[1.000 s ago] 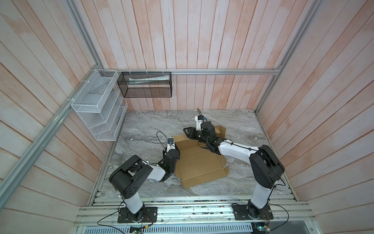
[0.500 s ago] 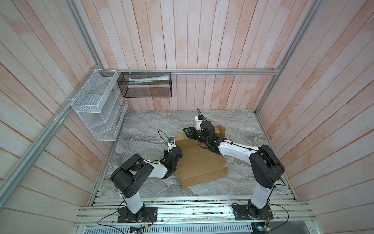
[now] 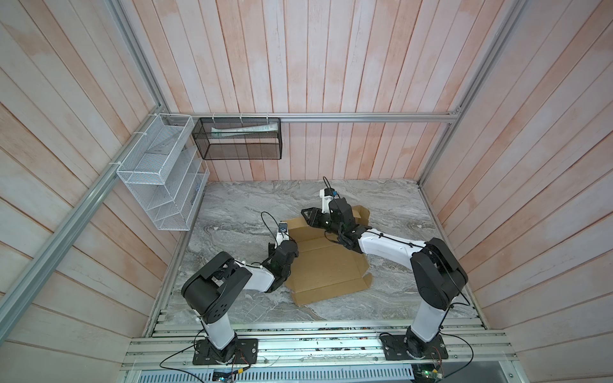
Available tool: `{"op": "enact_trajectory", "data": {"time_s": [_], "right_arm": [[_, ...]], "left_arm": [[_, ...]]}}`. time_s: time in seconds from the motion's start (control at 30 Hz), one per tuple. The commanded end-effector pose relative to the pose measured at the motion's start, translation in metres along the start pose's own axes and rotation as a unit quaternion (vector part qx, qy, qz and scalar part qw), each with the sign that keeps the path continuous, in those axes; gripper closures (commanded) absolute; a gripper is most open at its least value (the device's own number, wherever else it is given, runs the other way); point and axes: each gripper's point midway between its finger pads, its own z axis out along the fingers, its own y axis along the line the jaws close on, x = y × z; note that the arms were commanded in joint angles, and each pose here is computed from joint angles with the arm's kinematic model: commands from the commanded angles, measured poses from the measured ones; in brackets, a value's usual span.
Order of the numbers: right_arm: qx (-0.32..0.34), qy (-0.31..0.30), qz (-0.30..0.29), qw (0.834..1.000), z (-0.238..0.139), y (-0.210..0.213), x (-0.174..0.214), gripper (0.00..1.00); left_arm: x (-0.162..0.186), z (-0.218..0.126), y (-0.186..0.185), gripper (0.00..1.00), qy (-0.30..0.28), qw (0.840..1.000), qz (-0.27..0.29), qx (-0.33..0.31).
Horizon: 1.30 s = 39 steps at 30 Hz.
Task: Fold the paper box
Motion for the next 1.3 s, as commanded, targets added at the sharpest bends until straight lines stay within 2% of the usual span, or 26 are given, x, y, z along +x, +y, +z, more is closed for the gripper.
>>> {"op": "enact_trajectory", "data": {"time_s": [0.0, 0.2, 0.5, 0.8, 1.27], "right_arm": [[0.032, 0.01, -0.018, 0.999, -0.007, -0.006, 0.001, 0.62], [0.034, 0.013, -0.041, 0.999, -0.011, 0.0, -0.004, 0.6], [0.039, 0.018, -0.037, 0.998, -0.007, -0.008, 0.004, 0.58], [0.05, 0.018, -0.026, 0.998, -0.004, -0.019, 0.011, 0.58], [0.06, 0.015, -0.02, 0.998, -0.003, -0.025, 0.012, 0.58]], "left_arm": [[-0.016, -0.002, -0.002, 1.0, -0.033, 0.999, -0.003, 0.009], [-0.016, -0.006, -0.013, 1.0, -0.049, 0.997, 0.006, 0.051], [-0.011, -0.003, -0.013, 1.0, -0.043, 0.998, 0.007, 0.047], [-0.005, -0.006, -0.012, 0.76, -0.034, 0.998, 0.002, 0.051], [0.012, -0.009, -0.008, 0.69, 0.006, 0.998, -0.028, 0.051]]}}
